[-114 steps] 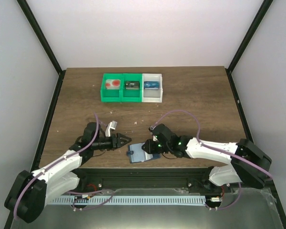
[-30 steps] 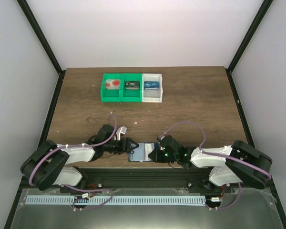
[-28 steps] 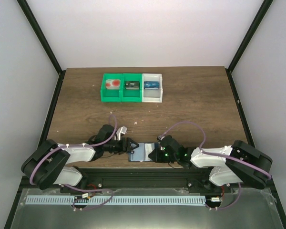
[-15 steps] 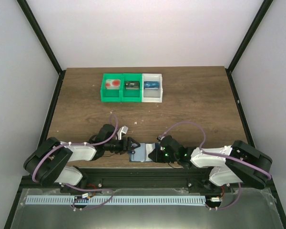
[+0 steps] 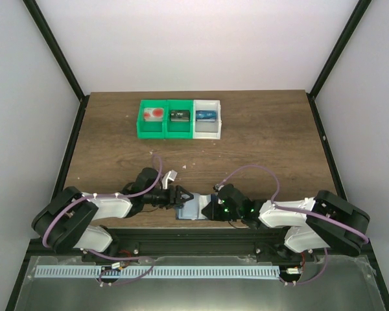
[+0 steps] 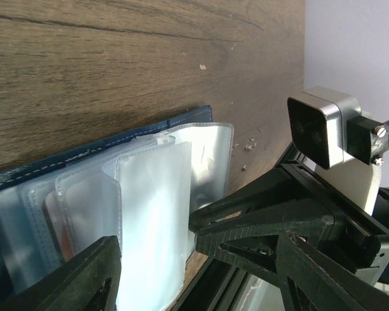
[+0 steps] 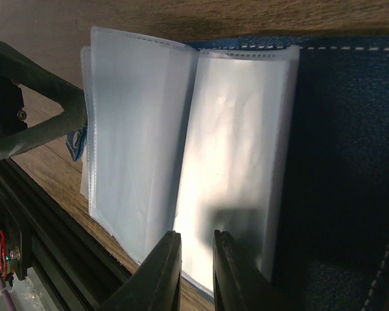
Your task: Take the credit cards out of the card holder
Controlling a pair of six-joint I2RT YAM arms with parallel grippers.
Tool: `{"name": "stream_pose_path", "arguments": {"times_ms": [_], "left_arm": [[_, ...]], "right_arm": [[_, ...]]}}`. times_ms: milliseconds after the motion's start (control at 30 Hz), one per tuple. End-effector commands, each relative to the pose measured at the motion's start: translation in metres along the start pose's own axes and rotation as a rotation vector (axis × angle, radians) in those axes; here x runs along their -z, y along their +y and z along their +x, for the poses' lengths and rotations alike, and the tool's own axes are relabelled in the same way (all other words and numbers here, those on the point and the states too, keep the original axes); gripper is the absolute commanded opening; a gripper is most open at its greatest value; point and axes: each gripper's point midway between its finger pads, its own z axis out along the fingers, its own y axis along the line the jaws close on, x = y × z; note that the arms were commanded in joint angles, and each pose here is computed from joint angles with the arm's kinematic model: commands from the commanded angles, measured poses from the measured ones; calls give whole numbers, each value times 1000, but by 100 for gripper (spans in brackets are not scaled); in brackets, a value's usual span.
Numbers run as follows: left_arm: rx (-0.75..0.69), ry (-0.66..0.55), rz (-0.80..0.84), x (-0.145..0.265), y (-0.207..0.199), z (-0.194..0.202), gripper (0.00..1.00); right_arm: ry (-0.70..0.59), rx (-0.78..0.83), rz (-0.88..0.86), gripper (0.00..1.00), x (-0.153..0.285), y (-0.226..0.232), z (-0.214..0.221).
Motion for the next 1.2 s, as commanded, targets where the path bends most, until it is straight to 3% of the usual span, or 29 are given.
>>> {"name": "stream_pose_path", "arguments": {"times_ms": [0, 833, 1167], "left_arm": [[-27, 4, 43, -4, -15, -3, 67], [-66, -21, -99, 0, 3, -7, 69], [-5, 5, 14, -8, -5, 4, 69]], "right_arm": [[-2, 15, -9, 16, -1, 2, 2], [-14, 21, -17, 16, 2, 0, 2], [-19, 17, -9, 16, 0, -3, 2]]}}
